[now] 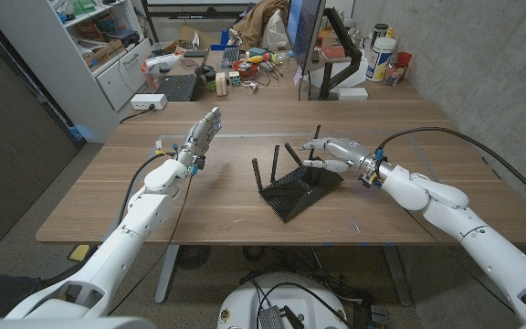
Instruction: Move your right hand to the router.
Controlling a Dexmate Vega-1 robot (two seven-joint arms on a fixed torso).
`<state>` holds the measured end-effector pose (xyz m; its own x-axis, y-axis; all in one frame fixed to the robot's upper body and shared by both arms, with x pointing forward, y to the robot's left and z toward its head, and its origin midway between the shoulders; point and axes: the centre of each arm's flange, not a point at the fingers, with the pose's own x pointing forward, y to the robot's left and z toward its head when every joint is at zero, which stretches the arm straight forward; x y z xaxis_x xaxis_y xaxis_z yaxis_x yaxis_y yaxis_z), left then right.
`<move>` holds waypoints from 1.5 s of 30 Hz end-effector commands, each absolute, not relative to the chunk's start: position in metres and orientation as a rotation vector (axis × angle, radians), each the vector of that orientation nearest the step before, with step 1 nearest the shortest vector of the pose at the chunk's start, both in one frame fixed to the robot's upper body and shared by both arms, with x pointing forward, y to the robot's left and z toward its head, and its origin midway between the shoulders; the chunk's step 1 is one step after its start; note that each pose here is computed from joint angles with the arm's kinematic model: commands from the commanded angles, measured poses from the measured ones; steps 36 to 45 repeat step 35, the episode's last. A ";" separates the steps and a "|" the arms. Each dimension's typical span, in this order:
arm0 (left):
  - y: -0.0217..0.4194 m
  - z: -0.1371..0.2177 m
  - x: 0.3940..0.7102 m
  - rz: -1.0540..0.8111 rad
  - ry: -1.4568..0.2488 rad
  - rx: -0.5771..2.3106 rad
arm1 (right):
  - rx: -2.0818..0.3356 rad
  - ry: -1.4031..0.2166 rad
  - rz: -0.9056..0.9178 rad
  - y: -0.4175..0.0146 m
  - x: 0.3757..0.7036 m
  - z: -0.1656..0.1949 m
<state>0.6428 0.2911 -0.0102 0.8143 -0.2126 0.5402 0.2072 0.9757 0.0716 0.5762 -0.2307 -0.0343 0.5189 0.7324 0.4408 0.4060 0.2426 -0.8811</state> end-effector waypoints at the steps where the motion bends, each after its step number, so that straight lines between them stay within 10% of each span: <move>1: 0.293 -0.010 0.642 -0.222 -0.577 0.010 | -1.385 -1.028 0.303 -0.234 0.583 -0.048; 45: 0.292 -0.014 0.635 -0.217 -0.577 0.012 | -1.386 -0.995 0.324 -0.235 0.585 -0.057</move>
